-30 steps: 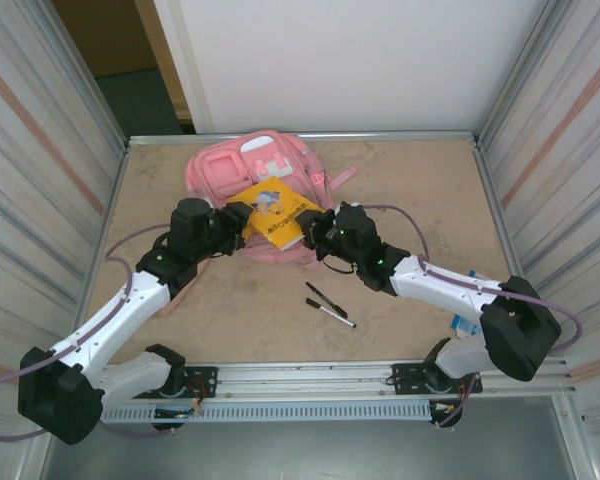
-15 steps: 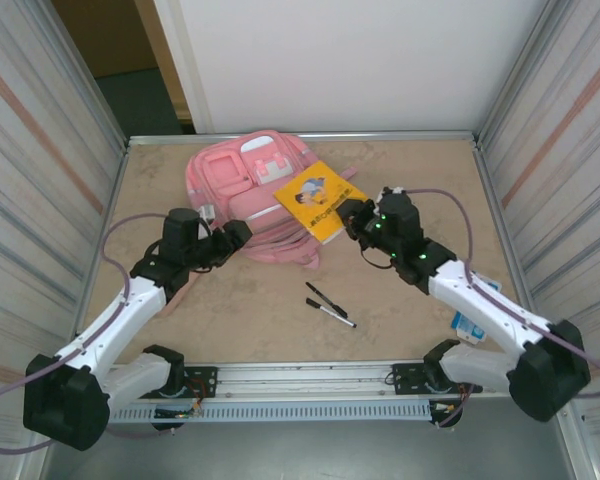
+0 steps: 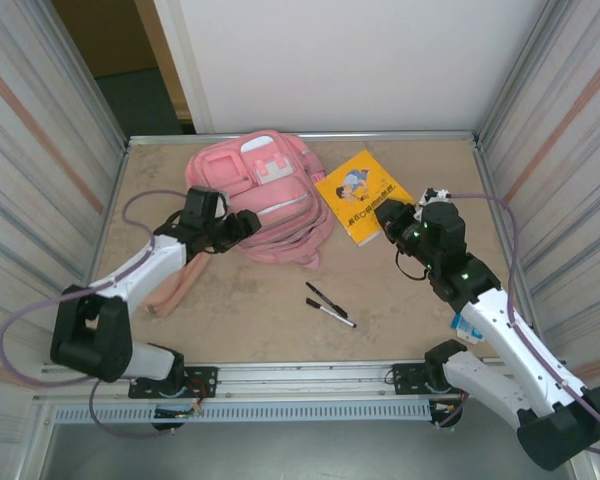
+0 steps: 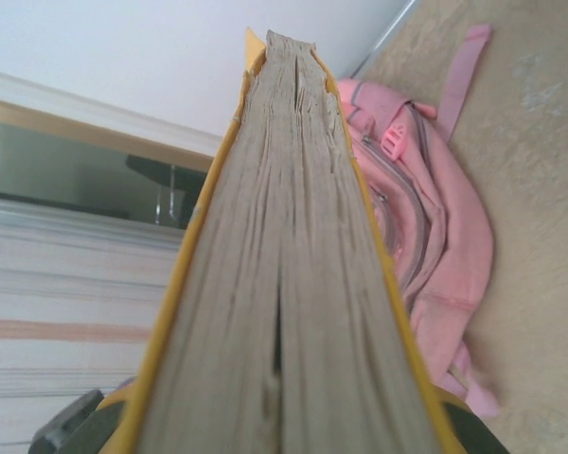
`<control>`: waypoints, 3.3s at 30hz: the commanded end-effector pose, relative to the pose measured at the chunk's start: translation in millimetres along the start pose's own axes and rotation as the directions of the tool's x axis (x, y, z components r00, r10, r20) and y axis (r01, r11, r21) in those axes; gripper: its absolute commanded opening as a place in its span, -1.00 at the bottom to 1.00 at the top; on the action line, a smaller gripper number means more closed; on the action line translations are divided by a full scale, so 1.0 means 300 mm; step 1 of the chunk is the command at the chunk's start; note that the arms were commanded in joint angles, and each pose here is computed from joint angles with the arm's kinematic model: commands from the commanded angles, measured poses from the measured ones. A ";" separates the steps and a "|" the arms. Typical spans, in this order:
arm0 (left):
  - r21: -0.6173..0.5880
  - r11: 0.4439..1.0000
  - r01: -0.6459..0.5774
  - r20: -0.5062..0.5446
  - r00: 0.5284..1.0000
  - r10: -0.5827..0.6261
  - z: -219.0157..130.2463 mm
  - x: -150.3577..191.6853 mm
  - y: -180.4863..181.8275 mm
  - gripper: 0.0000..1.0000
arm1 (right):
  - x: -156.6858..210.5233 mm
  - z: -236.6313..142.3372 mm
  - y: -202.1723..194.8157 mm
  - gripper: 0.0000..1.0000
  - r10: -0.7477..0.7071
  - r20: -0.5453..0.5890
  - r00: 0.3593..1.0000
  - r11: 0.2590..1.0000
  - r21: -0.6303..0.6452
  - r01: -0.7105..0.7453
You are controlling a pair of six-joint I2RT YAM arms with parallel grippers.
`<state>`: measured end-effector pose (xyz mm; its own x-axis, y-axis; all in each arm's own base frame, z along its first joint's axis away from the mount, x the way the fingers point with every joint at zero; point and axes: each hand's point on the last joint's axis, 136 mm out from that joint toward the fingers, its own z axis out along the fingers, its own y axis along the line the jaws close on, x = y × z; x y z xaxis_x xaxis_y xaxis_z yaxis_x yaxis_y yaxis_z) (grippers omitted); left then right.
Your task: Pack the student bag
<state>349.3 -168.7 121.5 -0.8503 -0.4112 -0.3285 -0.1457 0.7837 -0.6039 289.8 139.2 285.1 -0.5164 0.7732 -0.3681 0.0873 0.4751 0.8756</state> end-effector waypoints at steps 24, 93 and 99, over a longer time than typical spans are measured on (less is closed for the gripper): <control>-0.007 0.980 0.201 0.007 0.980 -0.201 0.193 -0.191 0.064 -0.16 | 0.074 0.028 -0.056 -1.00 -0.063 -0.103 0.993 0.998 -0.015 0.062; 0.641 0.634 0.433 -0.281 0.901 -0.331 -0.297 -0.259 -0.864 -1.00 | 0.077 0.594 0.086 -1.00 0.111 -0.101 0.989 0.981 -0.150 -0.126; 0.626 0.643 0.441 -0.274 0.897 -0.348 -0.277 -0.240 -0.852 -1.00 | 0.143 0.707 0.046 -1.00 0.138 -0.143 0.980 0.971 -0.176 -0.163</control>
<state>410.3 -292.8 292.9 -0.7961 -0.5669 0.2115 -0.3368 0.1248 -0.9333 430.1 248.7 163.9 -0.6353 0.7560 -0.1576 0.1951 0.3546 0.9145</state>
